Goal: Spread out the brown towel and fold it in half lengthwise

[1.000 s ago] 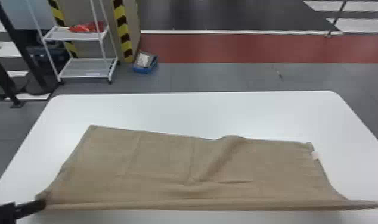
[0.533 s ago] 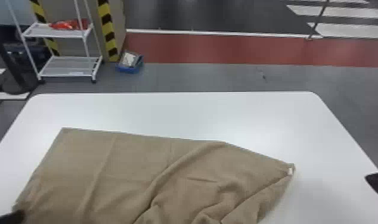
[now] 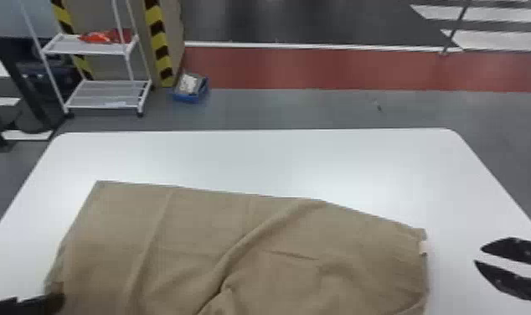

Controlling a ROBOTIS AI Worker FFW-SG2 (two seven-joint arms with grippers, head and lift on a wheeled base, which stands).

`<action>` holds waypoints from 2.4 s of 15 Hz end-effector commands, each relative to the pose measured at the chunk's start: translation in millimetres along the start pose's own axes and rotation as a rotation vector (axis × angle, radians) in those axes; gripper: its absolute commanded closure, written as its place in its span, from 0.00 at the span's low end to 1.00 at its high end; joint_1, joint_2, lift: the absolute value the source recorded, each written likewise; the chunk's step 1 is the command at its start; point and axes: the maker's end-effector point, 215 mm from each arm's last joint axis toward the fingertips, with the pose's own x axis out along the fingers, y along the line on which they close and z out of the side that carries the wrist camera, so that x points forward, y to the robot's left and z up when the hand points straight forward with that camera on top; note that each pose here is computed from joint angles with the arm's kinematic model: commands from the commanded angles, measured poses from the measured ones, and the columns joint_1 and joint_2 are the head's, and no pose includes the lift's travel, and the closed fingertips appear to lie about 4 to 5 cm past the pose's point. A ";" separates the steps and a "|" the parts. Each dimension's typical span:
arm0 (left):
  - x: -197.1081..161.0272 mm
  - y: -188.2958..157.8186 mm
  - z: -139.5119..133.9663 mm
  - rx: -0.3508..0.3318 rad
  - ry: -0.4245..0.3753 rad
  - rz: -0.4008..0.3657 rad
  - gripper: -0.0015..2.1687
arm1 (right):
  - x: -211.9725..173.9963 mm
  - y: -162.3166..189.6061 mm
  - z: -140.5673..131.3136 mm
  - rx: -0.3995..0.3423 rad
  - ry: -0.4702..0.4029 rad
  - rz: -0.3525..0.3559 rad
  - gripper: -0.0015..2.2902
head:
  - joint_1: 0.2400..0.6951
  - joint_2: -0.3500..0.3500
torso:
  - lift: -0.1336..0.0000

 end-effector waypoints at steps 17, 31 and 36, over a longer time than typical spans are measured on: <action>-2.2 -15.8 21.1 0.018 -0.063 -0.048 0.03 | 58.8 110.0 65.7 -0.107 -0.038 0.264 0.25 | 1.00 0.80 | 0.07; -20.3 -28.7 47.2 0.041 -0.155 -0.063 0.03 | 57.1 152.0 56.9 -0.051 -0.019 0.365 0.25 | 1.00 0.83 | 0.07; -21.8 -23.5 50.4 0.033 -0.168 -0.057 0.03 | 67.0 182.3 45.4 -0.059 0.008 0.440 0.25 | 1.00 0.87 | 0.07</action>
